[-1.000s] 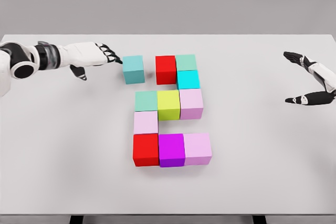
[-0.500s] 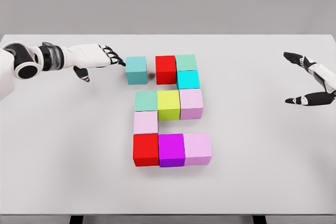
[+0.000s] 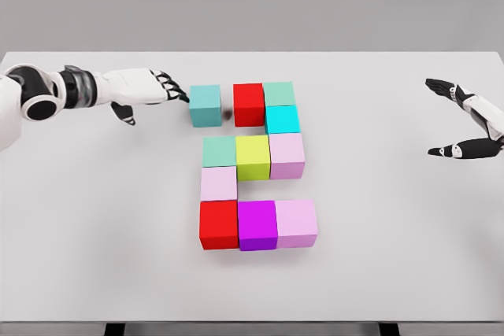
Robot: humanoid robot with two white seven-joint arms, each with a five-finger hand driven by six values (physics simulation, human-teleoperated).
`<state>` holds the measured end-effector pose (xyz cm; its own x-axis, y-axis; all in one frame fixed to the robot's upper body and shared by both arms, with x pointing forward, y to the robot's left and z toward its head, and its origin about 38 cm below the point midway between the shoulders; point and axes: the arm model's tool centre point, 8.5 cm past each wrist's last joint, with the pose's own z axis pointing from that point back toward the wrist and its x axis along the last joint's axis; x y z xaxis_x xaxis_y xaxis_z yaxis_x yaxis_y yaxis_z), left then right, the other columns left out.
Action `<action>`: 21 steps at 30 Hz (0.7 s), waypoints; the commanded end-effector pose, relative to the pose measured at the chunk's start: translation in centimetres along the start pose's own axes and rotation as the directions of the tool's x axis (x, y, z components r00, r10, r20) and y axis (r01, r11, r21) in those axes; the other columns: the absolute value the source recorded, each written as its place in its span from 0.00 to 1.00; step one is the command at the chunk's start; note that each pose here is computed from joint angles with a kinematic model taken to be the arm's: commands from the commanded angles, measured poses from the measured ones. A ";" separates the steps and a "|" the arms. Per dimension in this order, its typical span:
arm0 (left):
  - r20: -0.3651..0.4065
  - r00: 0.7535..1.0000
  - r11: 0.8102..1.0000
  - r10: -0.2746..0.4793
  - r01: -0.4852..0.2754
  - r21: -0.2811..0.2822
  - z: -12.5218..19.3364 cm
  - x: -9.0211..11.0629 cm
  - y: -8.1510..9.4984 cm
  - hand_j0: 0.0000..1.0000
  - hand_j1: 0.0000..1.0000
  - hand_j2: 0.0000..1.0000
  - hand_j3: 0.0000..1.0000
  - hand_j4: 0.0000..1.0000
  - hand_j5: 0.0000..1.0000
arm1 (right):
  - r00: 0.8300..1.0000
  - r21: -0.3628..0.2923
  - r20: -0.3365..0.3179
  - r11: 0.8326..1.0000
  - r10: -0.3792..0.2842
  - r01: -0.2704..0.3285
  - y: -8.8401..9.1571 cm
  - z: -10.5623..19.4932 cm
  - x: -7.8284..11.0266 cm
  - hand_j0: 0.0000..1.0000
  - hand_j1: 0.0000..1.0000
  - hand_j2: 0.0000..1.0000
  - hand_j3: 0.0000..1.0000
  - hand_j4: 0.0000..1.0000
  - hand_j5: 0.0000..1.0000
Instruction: Assemble the squares on the desktop into the number 2
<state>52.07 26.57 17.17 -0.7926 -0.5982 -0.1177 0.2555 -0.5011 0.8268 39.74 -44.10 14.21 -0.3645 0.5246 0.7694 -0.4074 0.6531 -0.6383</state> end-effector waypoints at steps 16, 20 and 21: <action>0.007 1.000 1.000 -0.003 0.003 0.001 0.0 0.2 0.1 1.00 1.00 1.00 1.00 1.00 1.00 | 1.000 -0.005 0.002 1.000 -0.005 0.005 -0.1 0.0 0.0 1.00 1.00 1.00 1.00 1.00 1.00; 0.006 1.000 1.000 -0.002 0.002 0.000 0.1 0.2 0.0 1.00 1.00 1.00 1.00 1.00 1.00 | 1.000 -0.005 0.003 1.000 -0.006 0.006 -0.1 0.0 0.0 1.00 1.00 1.00 1.00 1.00 1.00; 0.008 1.000 1.000 -0.002 0.002 -0.004 0.0 0.2 -0.1 1.00 1.00 1.00 1.00 1.00 1.00 | 1.000 -0.005 0.003 1.000 -0.006 0.006 -0.1 0.0 0.0 1.00 1.00 1.00 1.00 1.00 1.00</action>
<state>51.85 26.45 17.01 -0.7990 -0.5896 -0.1179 0.2538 -0.5084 0.8229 39.74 -44.10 14.21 -0.3645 0.5246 0.7694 -0.4074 0.6532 -0.6383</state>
